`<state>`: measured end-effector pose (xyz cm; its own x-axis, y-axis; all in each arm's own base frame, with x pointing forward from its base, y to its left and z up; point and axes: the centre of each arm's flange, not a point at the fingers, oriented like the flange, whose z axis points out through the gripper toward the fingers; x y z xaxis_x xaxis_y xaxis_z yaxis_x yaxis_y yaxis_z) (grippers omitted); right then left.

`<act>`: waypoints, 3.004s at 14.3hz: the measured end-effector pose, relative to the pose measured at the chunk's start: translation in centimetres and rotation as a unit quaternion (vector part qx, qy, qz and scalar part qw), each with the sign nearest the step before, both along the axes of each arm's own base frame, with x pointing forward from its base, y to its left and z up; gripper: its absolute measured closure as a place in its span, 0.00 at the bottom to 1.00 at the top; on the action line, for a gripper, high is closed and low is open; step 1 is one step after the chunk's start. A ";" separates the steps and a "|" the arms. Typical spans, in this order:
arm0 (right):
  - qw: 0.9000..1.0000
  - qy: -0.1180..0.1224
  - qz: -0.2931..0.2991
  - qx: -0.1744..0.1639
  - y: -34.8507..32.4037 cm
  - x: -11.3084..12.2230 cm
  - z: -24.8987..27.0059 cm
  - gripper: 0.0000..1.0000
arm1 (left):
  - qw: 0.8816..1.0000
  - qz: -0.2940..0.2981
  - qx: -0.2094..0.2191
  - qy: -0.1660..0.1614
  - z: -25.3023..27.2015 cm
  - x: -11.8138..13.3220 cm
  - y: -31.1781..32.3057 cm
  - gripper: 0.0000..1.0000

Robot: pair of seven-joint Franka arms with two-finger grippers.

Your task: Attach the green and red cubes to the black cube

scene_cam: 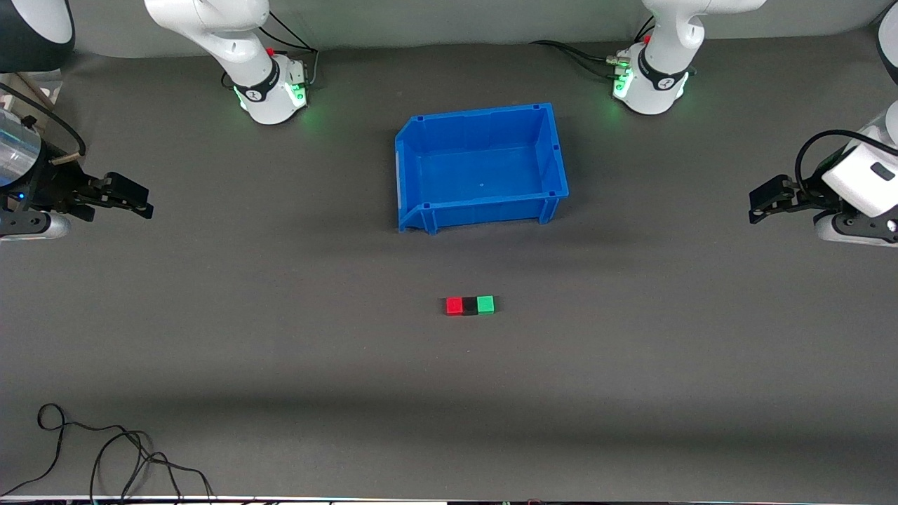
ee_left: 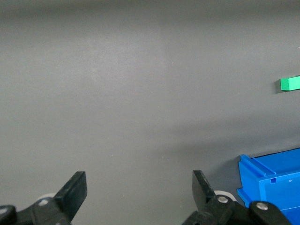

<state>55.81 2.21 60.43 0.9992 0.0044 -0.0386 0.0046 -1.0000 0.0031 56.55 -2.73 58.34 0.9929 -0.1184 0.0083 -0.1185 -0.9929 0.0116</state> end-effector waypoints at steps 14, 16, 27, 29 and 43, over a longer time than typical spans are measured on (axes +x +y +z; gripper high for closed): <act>0.999 -0.032 0.009 0.012 1.4 0.6 0.1 0.00 | 1.000 0.002 0.001 0.007 -0.9 0.4 0.0 0.00; 0.999 -0.038 0.009 0.013 1.4 1.0 -0.1 0.00 | 0.999 0.029 0.000 0.015 -1.7 0.8 0.1 0.00; 0.999 -0.034 0.004 0.013 0.9 1.4 -0.7 0.00 | 0.923 0.363 -0.054 0.112 -11.8 4.7 -1.8 0.00; 0.999 -0.033 0.003 0.013 0.7 1.4 -0.8 0.00 | 0.900 0.415 -0.065 0.113 -12.8 5.4 -2.2 0.00; 0.999 -0.026 -0.035 0.019 -1.2 2.4 -2.6 0.00 | 0.796 0.593 -0.077 0.098 -19.5 8.5 -8.5 0.00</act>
<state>58.19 1.01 57.88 0.9979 -0.0641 0.0116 -0.0636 -0.9973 -0.0364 65.08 -11.19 38.82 0.3906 0.8895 -0.2371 0.9191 -0.3912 0.0466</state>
